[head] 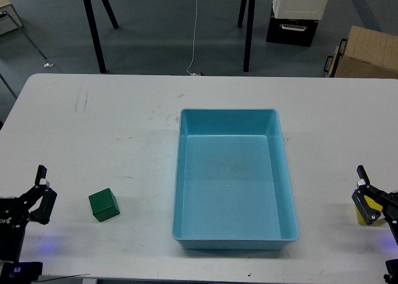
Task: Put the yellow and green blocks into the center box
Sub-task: 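Move the right gripper down onto the yellow cube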
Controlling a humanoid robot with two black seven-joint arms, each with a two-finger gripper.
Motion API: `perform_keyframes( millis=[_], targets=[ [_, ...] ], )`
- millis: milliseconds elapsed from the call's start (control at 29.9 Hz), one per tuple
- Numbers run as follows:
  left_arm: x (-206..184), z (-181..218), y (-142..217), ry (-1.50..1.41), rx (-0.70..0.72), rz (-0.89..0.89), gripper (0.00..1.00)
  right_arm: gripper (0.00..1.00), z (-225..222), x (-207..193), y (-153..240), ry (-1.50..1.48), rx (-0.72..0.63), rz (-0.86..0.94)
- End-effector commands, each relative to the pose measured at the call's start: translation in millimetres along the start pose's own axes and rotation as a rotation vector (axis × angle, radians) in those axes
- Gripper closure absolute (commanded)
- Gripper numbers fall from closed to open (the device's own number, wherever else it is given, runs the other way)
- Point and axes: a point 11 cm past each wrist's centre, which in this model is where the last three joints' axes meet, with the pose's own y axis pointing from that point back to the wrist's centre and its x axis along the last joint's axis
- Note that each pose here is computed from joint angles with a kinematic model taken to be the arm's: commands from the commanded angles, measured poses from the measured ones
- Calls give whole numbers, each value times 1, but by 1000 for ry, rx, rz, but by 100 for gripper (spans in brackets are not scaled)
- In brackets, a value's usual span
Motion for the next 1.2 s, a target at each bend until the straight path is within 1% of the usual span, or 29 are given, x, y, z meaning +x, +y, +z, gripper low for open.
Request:
perform_keyframes(
  millis=[0,200,301,367,468,535,601,668,802,935,1002,1102,1169],
  targets=[
    [0,-1,0,2,4,-1,0,0,0,3,3,-6,7,11],
    [-1,-3,-4,4,12,-11,0,0,-5,7,4,-12,54,18],
    [-4,-3,-8,4,13,-24,0,0,-22,0,-3,21,90,-12],
    [-5,-4,-10,4,14,-29,0,0,-35,-6,-11,60,96,-14],
    [-5,-5,-10,6,17,-30,0,0,-58,-21,-37,188,36,5],
    [-5,-7,-13,10,24,-36,0,0,-74,-33,-54,312,-34,27],
    [-6,-8,-15,11,27,-42,0,0,-83,-41,-70,440,-123,46],
    [-7,-8,-16,11,27,-45,0,0,-89,-58,-93,606,-221,34],
    [-9,-14,-22,19,48,-61,0,0,-85,-80,-123,1005,-479,30],
    [-8,-24,-25,34,73,-61,0,0,-75,-99,-141,1449,-718,-10],
    [-7,-28,-26,42,85,-62,0,0,-69,-103,-147,1615,-826,-24],
    [-7,-31,-27,35,95,-62,0,0,-58,-99,-151,1778,-971,-39],
    [-7,-32,-27,25,100,-61,0,0,-50,-97,-152,1878,-1062,-80]
  ],
)
